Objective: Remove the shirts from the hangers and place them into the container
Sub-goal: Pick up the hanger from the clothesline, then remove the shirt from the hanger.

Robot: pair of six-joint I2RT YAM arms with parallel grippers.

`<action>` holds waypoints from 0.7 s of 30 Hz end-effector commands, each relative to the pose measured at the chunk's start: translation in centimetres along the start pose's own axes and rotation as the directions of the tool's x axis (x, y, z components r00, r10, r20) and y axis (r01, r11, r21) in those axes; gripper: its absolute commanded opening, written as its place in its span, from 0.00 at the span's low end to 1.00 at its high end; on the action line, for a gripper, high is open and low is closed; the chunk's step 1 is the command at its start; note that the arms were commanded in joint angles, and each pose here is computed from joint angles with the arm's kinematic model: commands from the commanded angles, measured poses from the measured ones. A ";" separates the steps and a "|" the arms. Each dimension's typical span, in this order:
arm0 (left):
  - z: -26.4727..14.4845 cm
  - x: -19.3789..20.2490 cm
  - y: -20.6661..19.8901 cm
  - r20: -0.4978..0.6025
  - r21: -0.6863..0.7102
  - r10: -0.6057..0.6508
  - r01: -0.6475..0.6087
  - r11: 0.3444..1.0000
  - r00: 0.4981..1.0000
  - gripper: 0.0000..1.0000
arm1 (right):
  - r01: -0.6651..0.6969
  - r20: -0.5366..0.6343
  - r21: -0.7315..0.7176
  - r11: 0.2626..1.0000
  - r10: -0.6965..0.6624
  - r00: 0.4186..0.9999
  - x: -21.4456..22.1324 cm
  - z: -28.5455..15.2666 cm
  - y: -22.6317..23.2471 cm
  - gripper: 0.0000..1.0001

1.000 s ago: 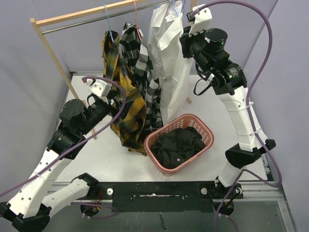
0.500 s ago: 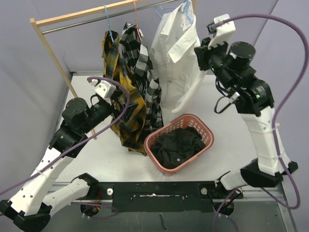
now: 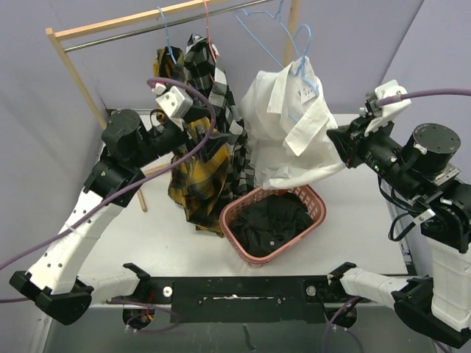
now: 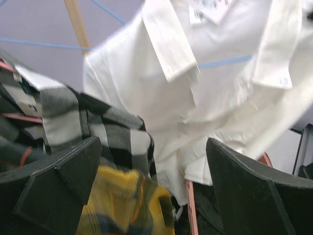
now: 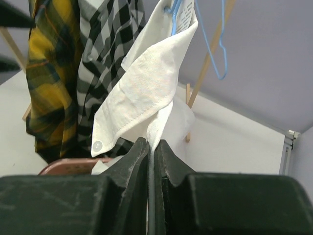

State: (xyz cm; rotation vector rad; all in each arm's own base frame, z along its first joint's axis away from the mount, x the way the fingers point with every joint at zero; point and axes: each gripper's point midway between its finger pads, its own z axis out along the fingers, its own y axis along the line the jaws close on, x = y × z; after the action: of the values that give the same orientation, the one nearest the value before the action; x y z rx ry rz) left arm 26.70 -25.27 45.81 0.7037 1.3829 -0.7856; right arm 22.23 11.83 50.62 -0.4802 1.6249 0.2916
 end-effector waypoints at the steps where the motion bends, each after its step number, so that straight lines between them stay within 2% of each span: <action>1: 1.7 -5.7 -0.2 0.121 0.043 0.092 -0.098 0.994 0.988 0.89 | -0.021 -0.018 -0.058 0.998 0.020 1.000 0.7 -3.1 1.0 0.00; 7: 4.5 -7.9 -0.3 0.176 0.115 0.097 -0.118 0.986 0.980 0.89 | -0.046 0.020 -0.052 0.998 0.047 0.999 0.8 -6.9 0.7 0.00; 14: 8.7 -5.4 -0.6 0.163 0.190 0.151 -0.181 0.965 0.975 0.93 | -0.074 0.069 -0.109 0.991 0.082 0.994 -0.3 -9.7 1.6 0.00; 21: 12.2 -2.8 -3.6 0.149 0.185 0.321 -0.345 0.920 0.935 0.94 | -0.090 0.083 -0.168 0.982 0.105 0.991 -1.0 -10.5 2.5 0.00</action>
State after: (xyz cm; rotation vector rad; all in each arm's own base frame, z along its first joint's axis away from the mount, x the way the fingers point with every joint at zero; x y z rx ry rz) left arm 31.46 -35.31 46.91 0.9600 1.2070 -0.8099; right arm 12.26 8.34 50.60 -0.4976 1.6123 0.4430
